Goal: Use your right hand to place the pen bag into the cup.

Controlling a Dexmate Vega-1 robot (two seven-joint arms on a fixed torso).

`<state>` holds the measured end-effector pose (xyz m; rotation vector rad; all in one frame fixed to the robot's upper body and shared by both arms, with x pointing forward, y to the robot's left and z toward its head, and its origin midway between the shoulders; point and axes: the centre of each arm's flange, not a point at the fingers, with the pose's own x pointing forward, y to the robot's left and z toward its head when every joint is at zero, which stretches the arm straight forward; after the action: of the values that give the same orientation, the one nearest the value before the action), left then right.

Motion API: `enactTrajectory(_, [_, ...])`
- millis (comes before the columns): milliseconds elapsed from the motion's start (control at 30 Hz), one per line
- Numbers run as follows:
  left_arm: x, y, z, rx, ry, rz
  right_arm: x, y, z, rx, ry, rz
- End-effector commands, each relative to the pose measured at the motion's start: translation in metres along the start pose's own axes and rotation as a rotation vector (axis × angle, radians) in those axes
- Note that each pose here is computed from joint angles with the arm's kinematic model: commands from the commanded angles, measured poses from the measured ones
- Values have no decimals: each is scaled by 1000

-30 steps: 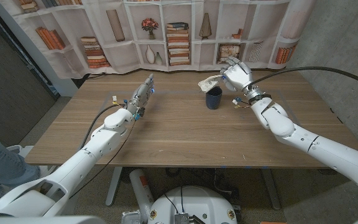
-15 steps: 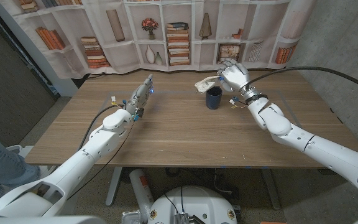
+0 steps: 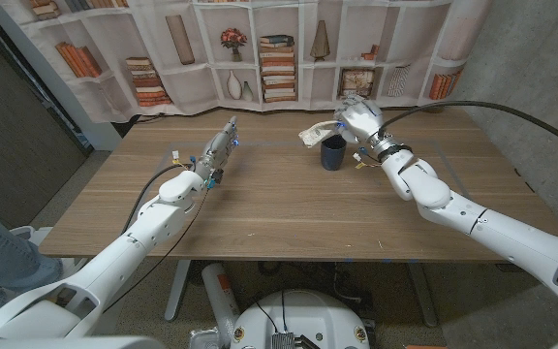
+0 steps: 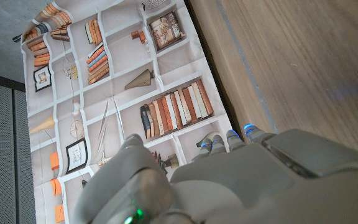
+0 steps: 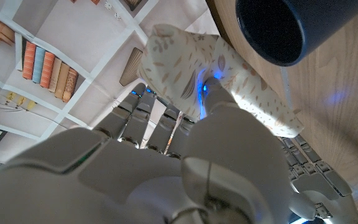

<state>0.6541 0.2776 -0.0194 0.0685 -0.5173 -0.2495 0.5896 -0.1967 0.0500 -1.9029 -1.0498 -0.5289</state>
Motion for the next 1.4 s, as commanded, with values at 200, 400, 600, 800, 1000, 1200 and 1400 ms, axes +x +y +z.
enactTrajectory(200, [1,2,-4,-14,-1,0,1,7,4,75,11,51])
enactTrajectory(400, [2,1,-7,-17,3,-3,-3,13,7,89,10,76])
enactTrajectory(600, [3,2,-8,-16,9,-3,-6,17,9,97,14,91])
enactTrajectory(800, [6,2,-9,-13,14,-11,-7,19,10,102,17,95])
enactTrajectory(1000, [8,1,-9,-13,16,-16,-6,20,9,108,27,99])
enactTrajectory(1200, [10,1,-8,-10,18,-19,-6,22,9,113,34,107])
enactTrajectory(1400, [10,1,-9,-8,21,-20,-7,24,6,131,44,120])
